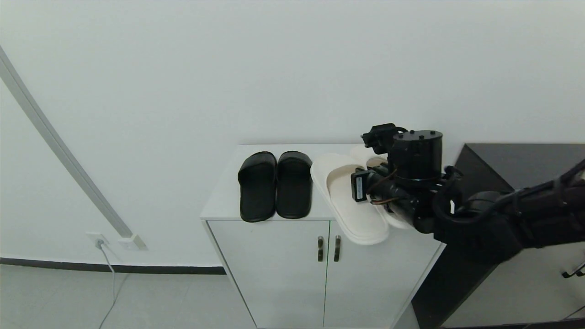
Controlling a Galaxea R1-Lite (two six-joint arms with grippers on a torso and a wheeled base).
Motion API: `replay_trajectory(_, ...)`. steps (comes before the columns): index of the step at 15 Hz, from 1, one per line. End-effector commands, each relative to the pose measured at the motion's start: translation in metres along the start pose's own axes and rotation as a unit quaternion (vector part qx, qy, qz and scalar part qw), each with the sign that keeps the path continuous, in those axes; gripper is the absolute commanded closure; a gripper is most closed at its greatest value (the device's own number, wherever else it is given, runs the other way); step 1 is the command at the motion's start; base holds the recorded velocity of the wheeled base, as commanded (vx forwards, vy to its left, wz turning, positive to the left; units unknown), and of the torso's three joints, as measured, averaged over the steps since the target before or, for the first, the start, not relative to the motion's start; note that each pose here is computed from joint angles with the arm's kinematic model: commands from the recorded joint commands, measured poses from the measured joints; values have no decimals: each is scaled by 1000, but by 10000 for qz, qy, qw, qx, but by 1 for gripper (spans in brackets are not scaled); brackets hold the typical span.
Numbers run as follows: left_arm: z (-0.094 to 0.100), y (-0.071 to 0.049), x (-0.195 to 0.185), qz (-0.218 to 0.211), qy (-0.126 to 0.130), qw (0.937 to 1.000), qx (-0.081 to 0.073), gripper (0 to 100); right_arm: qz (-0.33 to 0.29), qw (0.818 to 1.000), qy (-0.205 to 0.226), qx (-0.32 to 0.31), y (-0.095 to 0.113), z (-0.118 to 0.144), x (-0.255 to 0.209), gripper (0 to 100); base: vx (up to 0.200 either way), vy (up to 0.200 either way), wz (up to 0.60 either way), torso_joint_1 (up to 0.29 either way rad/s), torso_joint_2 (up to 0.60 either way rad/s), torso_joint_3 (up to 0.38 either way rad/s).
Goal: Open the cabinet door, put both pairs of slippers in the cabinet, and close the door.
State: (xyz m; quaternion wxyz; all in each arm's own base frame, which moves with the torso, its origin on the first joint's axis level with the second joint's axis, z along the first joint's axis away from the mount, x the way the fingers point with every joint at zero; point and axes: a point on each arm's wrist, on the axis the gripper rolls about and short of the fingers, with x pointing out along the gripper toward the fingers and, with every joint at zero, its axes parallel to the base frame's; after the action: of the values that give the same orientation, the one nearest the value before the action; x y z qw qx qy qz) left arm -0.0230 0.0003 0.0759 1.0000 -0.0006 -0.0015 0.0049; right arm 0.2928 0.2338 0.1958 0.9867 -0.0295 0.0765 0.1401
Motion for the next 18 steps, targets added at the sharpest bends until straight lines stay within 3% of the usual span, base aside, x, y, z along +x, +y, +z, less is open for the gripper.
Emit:
replay_trajectory(1, 0, 0, 0, 5, 7, 10000, -1, 100, 680, 9976, -146, 5, -8, 12, -54, 100, 0, 0, 0, 0, 0, 0)
replay_trajectory(7, 0, 0, 0, 5, 7, 10000, -1, 100, 2325, 9723, 228, -73, -21, -12, -101, 100, 0, 0, 0, 0, 0, 0)
replay_trajectory(14, 0, 0, 0, 5, 7, 10000, -1, 100, 2522, 9670, 340, -99, -23, -21, -108, 100, 0, 0, 0, 0, 0, 0)
replay_trajectory(18, 0, 0, 0, 5, 7, 10000, -1, 100, 2528, 9667, 386, -134, -23, -24, -108, 100, -200, 0, 0, 5, -1, -1)
